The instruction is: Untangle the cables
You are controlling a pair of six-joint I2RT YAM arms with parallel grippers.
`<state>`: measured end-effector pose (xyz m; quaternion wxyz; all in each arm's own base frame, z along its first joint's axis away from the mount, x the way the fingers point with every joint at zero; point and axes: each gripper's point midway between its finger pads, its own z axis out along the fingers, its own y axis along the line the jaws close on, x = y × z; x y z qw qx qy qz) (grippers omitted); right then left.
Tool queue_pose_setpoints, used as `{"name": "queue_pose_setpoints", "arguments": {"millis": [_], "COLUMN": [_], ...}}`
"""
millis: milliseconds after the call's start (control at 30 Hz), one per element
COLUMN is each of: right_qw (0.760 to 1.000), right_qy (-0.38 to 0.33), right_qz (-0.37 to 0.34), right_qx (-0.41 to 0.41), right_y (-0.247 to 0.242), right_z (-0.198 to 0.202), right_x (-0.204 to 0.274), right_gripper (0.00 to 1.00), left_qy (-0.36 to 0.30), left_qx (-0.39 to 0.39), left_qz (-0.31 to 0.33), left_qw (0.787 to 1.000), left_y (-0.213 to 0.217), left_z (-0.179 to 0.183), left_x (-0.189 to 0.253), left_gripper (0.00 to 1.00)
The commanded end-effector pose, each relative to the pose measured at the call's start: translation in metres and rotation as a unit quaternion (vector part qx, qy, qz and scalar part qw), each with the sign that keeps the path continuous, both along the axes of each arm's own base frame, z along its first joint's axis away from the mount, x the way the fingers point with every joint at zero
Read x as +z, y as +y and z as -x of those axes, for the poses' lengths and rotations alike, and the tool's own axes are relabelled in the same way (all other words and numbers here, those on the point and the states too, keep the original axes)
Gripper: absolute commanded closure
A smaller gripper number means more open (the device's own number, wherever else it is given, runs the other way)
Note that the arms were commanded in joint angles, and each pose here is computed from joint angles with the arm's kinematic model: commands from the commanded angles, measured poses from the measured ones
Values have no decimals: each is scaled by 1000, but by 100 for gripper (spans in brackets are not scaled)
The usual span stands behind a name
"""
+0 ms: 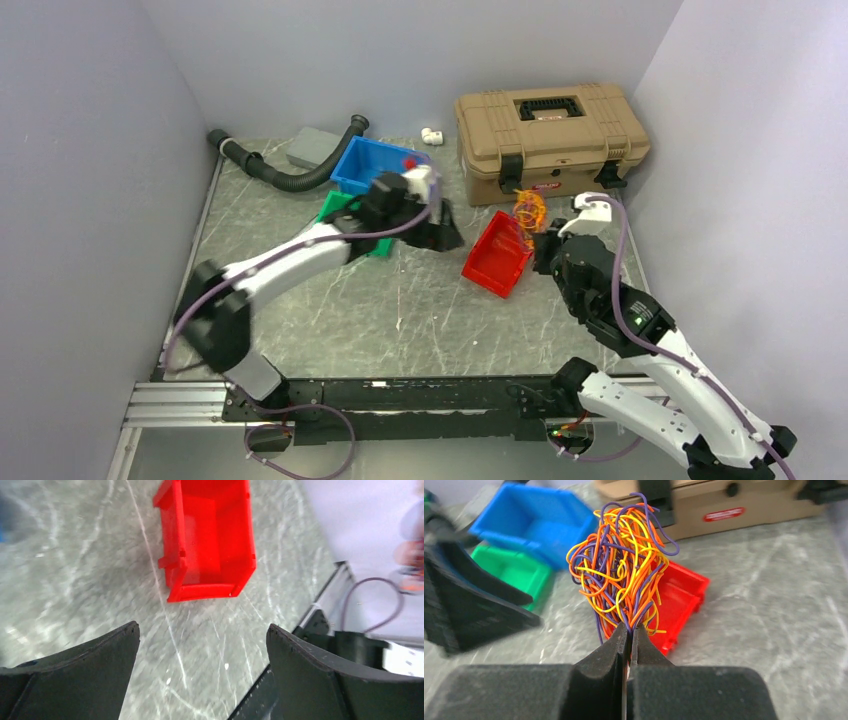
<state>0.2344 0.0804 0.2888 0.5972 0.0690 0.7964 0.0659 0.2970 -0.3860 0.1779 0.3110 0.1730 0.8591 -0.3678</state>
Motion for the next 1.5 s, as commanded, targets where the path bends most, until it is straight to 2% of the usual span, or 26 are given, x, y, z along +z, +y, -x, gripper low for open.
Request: {"name": "queue_pose_setpoints", "arguments": {"millis": [0, 100, 267, 433, 533, 567, 633, 667, 733, 767, 833, 867, 900, 933, 967, 1100, 1200, 1267, 1467], "right_qw": [985, 963, 938, 907, 886, 880, 869, 867, 873, 883, 913, 928, 944, 954, 957, 945, 918, 895, 861], "right_qy": [-31, -31, -16, -10, -4, -1, 4, 5, 10, 17, 39, 52, 57, 60, 57, 31, 13, 4, 4], "right_qz": [-38, -65, -107, -154, -174, -180, -185, -186, -182, -175, -154, -141, -128, -121, -111, -99, -113, -125, -153], "right_qx": [166, 260, 329, 392, 429, 439, 459, 463, 453, 436, 376, 341, 299, 270, 262, 309, 380, 429, 485], "right_y": [69, 110, 150, 182, 198, 202, 210, 212, 210, 206, 189, 178, 165, 155, 149, 153, 170, 182, 199], "right_z": [-4, 1, 2, 10, 16, 18, 24, 25, 23, 19, 5, -1, -9, -14, -15, -5, 10, 22, 36], "right_x": [13, 11, 3, 0, 0, -1, -3, -4, -8, -13, -28, -37, -43, -48, -49, -42, -27, -17, -6], "right_gripper": [100, 100, 100, 100, 100, 100, 100, 100, 100, 99, 87, 77, 45, 24, 18, 19, 21, 23, 28], "left_qy": [-68, -102, -139, -120, -111, -107, -95, -90, -93, -91, -95, -97, -102, -107, -112, -106, -91, -103, -108], "left_qx": [-57, -61, -74, -79, -73, -67, -52, -45, -38, -30, -13, -8, -6, -9, -18, -104, -178, -207, -270], "left_qz": [126, 149, 216, 228, 244, 247, 250, 252, 259, 258, 253, 247, 242, 233, 227, 224, 250, 274, 302], "left_qw": [988, 982, 964, 963, 960, 961, 962, 963, 961, 961, 963, 964, 965, 967, 967, 963, 947, 933, 908], "left_y": [45, 69, 89, 84, 77, 75, 71, 70, 71, 74, 84, 90, 95, 99, 101, 94, 88, 88, 80], "left_z": [29, 50, 77, 76, 68, 64, 54, 49, 41, 37, 31, 30, 30, 30, 34, 60, 84, 96, 124], "left_x": [75, 85, 110, 105, 104, 102, 96, 93, 92, 89, 84, 81, 80, 76, 75, 66, 64, 71, 86], "left_gripper": [1, 1, 1, 1, 6, 11, 33, 51, 96, 100, 100, 100, 100, 100, 100, 100, 100, 100, 100]}}
